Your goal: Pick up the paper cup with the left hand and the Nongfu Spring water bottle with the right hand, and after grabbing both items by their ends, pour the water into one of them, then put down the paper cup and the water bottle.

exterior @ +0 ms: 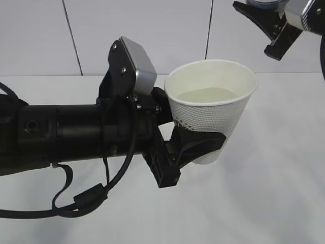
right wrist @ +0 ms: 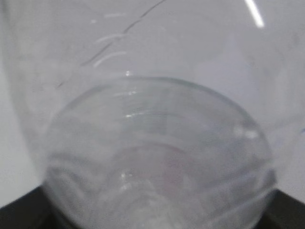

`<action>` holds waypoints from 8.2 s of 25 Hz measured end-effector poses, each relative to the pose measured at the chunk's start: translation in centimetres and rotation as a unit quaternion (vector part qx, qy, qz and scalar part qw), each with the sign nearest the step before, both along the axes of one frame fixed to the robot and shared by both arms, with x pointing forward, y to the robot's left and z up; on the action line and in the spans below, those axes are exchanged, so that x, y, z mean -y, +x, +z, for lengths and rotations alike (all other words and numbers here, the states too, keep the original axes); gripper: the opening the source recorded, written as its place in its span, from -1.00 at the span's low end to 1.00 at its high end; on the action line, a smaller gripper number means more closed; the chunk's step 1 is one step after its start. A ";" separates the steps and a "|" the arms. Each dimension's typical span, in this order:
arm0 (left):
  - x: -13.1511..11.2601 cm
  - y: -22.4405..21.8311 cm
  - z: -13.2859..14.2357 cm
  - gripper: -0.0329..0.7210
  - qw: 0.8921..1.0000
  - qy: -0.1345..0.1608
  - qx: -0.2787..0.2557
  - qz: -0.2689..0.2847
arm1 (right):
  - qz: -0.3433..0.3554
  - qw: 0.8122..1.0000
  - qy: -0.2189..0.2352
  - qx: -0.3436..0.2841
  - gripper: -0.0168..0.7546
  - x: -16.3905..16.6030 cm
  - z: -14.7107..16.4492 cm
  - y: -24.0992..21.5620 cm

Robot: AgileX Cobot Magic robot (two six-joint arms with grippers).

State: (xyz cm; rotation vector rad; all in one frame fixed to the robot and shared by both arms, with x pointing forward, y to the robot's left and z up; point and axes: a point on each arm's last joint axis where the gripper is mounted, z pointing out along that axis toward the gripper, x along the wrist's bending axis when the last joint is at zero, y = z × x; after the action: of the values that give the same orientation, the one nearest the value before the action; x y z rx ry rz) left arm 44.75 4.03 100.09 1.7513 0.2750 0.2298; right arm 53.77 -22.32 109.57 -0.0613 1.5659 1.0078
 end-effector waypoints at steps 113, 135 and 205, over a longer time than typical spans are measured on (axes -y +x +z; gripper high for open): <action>-2.3 2.9 0.3 0.38 0.997 -0.020 -0.006 0.080 | -0.277 0.844 0.372 -0.268 0.39 5.6 -12.7 -6.0; -5.6 6.1 0.6 0.38 0.983 -0.027 0.028 0.181 | -0.277 0.844 0.372 -0.268 0.39 5.6 -12.7 -6.0; -18.4 12.4 0.5 0.38 0.856 -0.056 -0.008 0.513 | -0.277 0.844 0.372 -0.268 0.39 5.6 -12.7 -6.0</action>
State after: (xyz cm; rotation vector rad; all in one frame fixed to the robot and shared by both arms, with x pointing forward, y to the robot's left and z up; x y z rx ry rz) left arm 57.14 22.43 100.57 1.3342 1.2072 0.9434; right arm 47.72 -27.90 96.89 1.2419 1.4207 1.1350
